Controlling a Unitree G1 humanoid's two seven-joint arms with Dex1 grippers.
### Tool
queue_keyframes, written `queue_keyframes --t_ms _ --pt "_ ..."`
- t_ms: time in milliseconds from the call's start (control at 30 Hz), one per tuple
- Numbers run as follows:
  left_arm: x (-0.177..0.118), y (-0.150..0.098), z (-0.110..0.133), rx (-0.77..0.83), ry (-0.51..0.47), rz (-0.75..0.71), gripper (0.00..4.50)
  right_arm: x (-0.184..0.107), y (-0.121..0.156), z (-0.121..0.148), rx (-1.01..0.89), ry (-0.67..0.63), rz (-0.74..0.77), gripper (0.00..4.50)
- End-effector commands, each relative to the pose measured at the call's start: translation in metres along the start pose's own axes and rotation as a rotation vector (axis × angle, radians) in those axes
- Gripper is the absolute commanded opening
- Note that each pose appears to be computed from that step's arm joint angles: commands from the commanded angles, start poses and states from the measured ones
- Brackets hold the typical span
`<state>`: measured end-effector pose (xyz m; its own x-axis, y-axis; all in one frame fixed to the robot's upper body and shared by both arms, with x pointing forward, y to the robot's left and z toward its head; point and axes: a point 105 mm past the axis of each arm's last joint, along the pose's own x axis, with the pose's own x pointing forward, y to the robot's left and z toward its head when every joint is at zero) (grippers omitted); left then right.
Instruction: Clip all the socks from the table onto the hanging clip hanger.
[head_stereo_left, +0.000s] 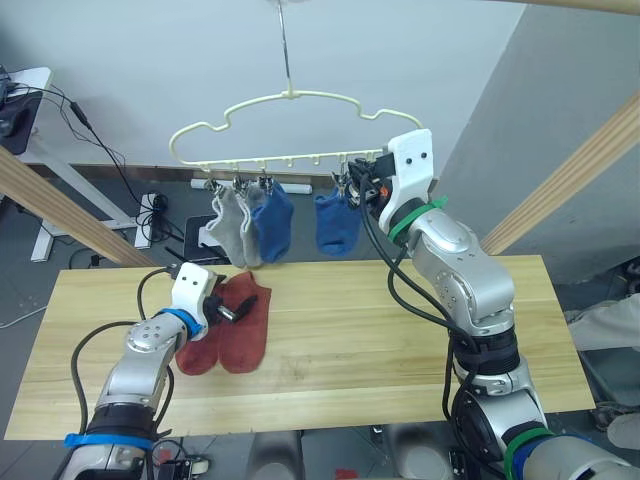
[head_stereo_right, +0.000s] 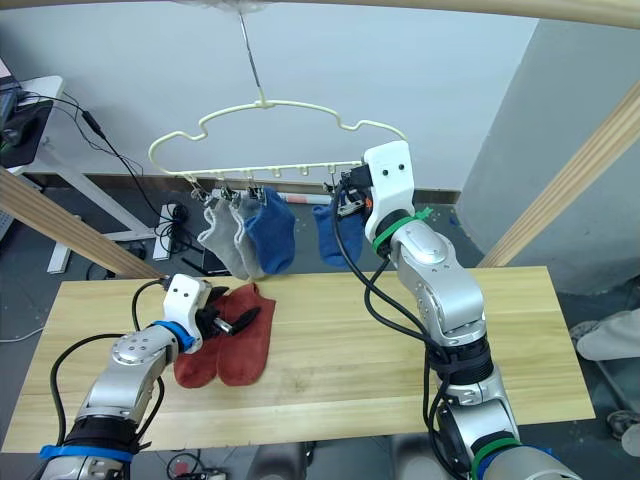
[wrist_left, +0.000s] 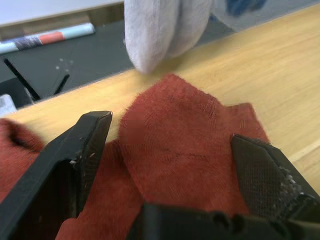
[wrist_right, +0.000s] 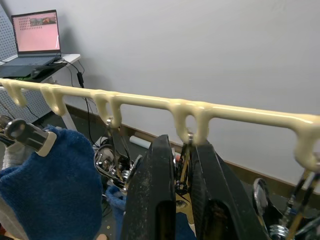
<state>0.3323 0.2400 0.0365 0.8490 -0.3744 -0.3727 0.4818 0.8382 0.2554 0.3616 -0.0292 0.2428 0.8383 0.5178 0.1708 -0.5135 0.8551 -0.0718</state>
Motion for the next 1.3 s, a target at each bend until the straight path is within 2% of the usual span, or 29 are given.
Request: queue_keyframes --t_ms 33,267,400,500,633,867,1100,1300 --pt "0.001 -0.010 -0.019 0.014 0.071 -0.043 3.44 -0.004 0.007 0.018 -0.013 -0.065 0.017 0.07" --pt "-0.004 -0.019 -0.024 0.016 0.075 -0.080 1.19 -0.006 0.008 0.017 -0.013 -0.062 0.016 0.07" --pt "-0.004 -0.029 0.011 -0.001 -0.077 -0.152 0.02 -0.006 0.008 0.017 -0.012 -0.063 0.016 0.07" --pt "-0.002 -0.049 0.057 -0.035 -0.202 -0.288 0.00 -0.006 0.007 0.018 -0.012 -0.064 0.013 0.07" --pt "-0.002 -0.074 0.104 -0.072 -0.302 -0.446 0.00 -0.006 0.007 0.018 -0.011 -0.065 0.013 0.07" --pt "0.009 -0.103 0.160 -0.179 -0.416 -0.578 0.00 -0.005 0.008 0.023 -0.005 -0.079 0.021 0.07" --pt "0.039 -0.094 0.183 -0.224 -0.456 -0.466 0.00 -0.007 0.011 0.025 0.008 -0.084 0.034 0.07" --pt "0.046 -0.094 0.203 -0.248 -0.502 -0.471 0.00 -0.008 0.015 0.024 0.018 -0.080 0.043 0.07"
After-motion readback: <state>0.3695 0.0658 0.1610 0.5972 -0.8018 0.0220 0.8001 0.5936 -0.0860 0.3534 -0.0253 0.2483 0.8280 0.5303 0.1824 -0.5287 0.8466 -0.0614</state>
